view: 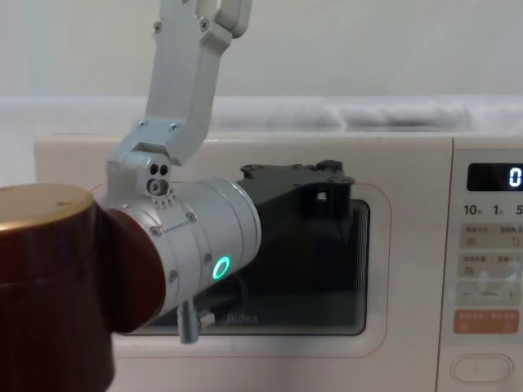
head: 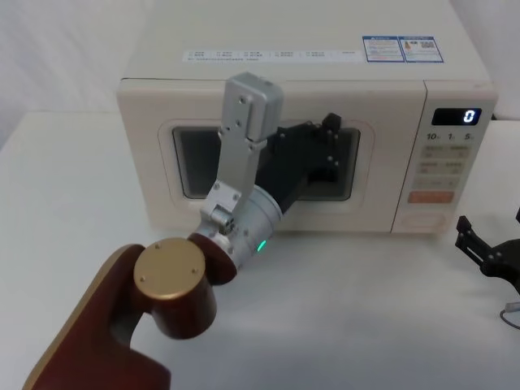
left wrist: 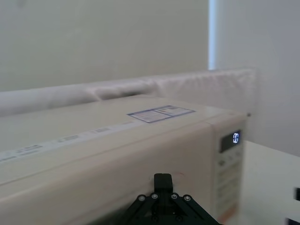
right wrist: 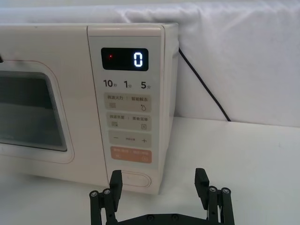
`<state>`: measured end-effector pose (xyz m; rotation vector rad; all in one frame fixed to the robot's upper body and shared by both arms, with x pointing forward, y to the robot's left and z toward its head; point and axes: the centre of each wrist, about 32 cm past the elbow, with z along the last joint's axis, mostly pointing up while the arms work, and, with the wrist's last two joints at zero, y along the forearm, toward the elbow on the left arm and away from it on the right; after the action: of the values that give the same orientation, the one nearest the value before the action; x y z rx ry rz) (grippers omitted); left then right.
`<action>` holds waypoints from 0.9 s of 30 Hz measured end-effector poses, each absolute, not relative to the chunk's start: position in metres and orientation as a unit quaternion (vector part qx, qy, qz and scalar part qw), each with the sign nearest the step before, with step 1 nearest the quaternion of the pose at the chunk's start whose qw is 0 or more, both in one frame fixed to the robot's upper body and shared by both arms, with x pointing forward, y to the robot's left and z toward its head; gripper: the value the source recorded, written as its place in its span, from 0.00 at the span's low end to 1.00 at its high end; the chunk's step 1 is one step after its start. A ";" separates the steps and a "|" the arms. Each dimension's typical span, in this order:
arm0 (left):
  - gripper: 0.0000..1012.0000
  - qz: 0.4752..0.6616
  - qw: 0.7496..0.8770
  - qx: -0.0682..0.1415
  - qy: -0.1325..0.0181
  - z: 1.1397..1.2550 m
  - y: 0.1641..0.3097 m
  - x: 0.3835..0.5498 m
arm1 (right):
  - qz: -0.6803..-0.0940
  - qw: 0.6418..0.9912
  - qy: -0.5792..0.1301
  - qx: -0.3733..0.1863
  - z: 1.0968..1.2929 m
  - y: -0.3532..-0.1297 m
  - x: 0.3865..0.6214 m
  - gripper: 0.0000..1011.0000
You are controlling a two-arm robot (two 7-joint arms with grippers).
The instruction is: Press the button to open the microwave door with one hand; close the microwave door with the other hand.
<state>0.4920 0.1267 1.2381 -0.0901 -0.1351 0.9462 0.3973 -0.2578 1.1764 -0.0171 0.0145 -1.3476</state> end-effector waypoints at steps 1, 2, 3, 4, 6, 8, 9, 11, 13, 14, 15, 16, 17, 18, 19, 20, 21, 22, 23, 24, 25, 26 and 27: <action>0.00 0.449 0.890 -0.042 -0.065 1.238 0.127 0.488 | -0.624 0.781 0.007 -0.008 1.176 -0.258 0.397 0.99; 0.00 0.447 0.891 -0.041 -0.066 1.238 0.128 0.485 | -0.624 0.781 0.007 -0.008 1.176 -0.258 0.397 0.99; 0.00 0.444 0.893 -0.041 -0.066 1.238 0.128 0.482 | -0.624 0.781 0.007 -0.008 1.176 -0.258 0.397 0.99; 0.00 0.441 0.894 -0.040 -0.066 1.238 0.128 0.480 | -0.624 0.781 0.007 -0.008 1.176 -0.258 0.397 0.99; 0.00 0.437 0.896 -0.039 -0.067 1.237 0.129 0.475 | -0.624 0.781 0.007 -0.008 1.176 -0.258 0.397 0.99; 0.00 0.430 0.900 -0.036 -0.066 1.236 0.129 0.467 | -0.624 0.781 0.007 -0.008 1.176 -0.258 0.397 0.99; 0.00 0.426 0.902 -0.035 -0.066 1.235 0.129 0.463 | -0.624 0.781 0.007 -0.008 1.176 -0.258 0.397 0.99; 0.00 0.422 0.904 -0.034 -0.065 1.234 0.129 0.458 | -0.624 0.781 0.007 -0.008 1.176 -0.258 0.397 0.99; 0.00 0.419 0.905 -0.034 -0.062 1.234 0.130 0.450 | -0.624 0.781 0.007 -0.008 1.176 -0.258 0.397 0.99; 0.00 0.417 0.906 -0.034 -0.061 1.233 0.130 0.446 | -0.624 0.781 0.007 -0.008 1.176 -0.258 0.397 0.99; 0.00 0.417 0.906 -0.034 -0.060 1.233 0.131 0.444 | -0.624 0.781 0.007 -0.008 1.176 -0.258 0.397 0.99; 0.00 0.417 0.906 -0.034 -0.059 1.233 0.131 0.441 | -0.624 0.781 0.007 -0.008 1.176 -0.258 0.397 0.99; 0.00 0.417 0.906 -0.034 -0.058 1.233 0.131 0.439 | -0.624 0.781 0.007 -0.008 1.176 -0.258 0.397 0.99; 0.00 0.417 0.906 -0.033 -0.057 1.233 0.132 0.437 | -0.624 0.781 0.007 -0.008 1.176 -0.258 0.397 0.99; 0.00 0.419 0.905 -0.032 -0.056 1.232 0.134 0.434 | -0.624 0.781 0.007 -0.008 1.176 -0.258 0.397 0.99; 0.00 0.421 0.905 -0.031 -0.055 1.231 0.134 0.432 | -0.624 0.781 0.007 -0.008 1.176 -0.258 0.397 0.99; 0.00 0.423 0.904 -0.029 -0.054 1.230 0.135 0.431 | -0.624 0.781 0.007 -0.008 1.176 -0.258 0.397 0.99; 0.00 0.428 0.902 -0.026 -0.053 1.229 0.138 0.428 | -0.624 0.781 0.007 -0.008 1.176 -0.258 0.397 0.99; 0.00 0.430 0.901 -0.024 -0.052 1.228 0.140 0.427 | -0.624 0.781 0.007 -0.008 1.176 -0.258 0.397 0.99; 0.00 0.435 0.899 -0.020 -0.051 1.227 0.143 0.424 | -0.624 0.781 0.007 -0.008 1.176 -0.258 0.397 0.99; 0.00 0.435 0.899 -0.020 -0.051 1.227 0.143 0.424 | -0.624 0.781 0.007 -0.008 1.176 -0.258 0.397 0.99; 0.00 0.441 0.896 -0.015 -0.051 1.226 0.146 0.422 | -0.624 0.781 0.007 -0.008 1.176 -0.258 0.397 0.99; 0.00 0.447 0.893 -0.011 -0.051 1.224 0.150 0.419 | -0.624 0.781 0.007 -0.008 1.176 -0.258 0.397 0.99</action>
<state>0.4195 0.1499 1.2244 -0.0222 -0.1050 0.9281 0.3973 -0.2578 1.1765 -0.0170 0.0144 -1.3475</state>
